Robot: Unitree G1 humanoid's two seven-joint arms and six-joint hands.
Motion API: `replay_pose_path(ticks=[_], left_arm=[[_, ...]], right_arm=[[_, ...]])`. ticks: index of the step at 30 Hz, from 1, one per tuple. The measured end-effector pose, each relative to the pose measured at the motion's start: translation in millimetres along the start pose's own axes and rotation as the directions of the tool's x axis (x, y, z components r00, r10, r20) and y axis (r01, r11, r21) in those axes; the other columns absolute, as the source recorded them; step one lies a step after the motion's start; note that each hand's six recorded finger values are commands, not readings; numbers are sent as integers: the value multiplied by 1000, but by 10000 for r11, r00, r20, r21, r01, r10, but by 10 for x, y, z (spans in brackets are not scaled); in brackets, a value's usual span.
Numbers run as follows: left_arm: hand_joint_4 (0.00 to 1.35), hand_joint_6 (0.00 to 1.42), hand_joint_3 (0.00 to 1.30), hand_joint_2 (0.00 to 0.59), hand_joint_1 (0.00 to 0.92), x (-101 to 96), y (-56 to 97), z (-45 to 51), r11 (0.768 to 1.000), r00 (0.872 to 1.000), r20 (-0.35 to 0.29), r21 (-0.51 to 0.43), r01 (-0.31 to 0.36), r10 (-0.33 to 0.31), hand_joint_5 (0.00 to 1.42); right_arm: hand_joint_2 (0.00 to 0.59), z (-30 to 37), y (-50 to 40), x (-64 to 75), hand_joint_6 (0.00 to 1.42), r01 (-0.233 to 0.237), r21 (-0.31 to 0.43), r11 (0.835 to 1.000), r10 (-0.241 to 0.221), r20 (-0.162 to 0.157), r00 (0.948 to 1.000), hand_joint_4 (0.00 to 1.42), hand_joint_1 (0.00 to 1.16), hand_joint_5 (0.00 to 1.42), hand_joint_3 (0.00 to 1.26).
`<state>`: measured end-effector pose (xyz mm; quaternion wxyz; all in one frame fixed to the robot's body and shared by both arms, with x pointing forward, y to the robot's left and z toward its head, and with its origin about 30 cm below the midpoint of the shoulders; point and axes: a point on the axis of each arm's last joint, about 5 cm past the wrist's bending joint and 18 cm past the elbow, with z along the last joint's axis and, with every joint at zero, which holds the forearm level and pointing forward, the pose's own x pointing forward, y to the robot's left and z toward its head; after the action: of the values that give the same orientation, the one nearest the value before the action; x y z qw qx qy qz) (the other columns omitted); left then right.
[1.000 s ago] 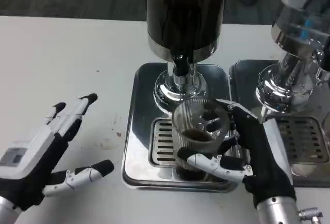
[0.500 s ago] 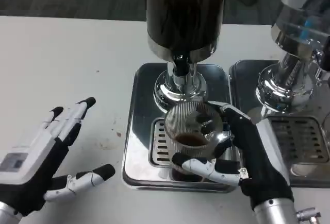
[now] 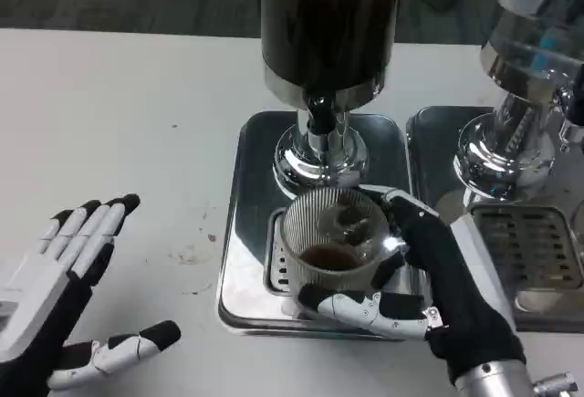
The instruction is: Grasp the cup under the faucet to collect the drink, then remove the cup.
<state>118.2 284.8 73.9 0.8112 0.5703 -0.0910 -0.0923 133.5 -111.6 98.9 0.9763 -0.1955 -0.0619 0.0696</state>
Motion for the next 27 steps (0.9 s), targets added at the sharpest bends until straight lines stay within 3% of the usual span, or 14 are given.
replay_pose_path(ticks=[6,12,18,27], left_arm=[[0,0,0,114,0,-68,-1,56,9998,9999,-90,130,148,-147,0],[0,0,0,106,0,-142,-3,94,9994,9996,-236,300,161,-154,0],[0,0,0,102,0,-184,-1,116,9996,9993,-369,282,15,-5,0],[0,0,0,101,0,-175,7,120,9995,9994,-333,298,-43,53,0]], right_arm=[[253,45,-34,-21,908,-157,-146,9998,160,249,9996,518,958,611,419],[255,36,-41,-78,916,-345,-179,9992,347,106,9993,518,952,631,419],[256,78,-21,-89,916,-424,-120,9990,428,292,9987,518,950,635,419],[256,83,-5,-104,916,-469,-56,9989,470,266,9985,518,950,635,419]])
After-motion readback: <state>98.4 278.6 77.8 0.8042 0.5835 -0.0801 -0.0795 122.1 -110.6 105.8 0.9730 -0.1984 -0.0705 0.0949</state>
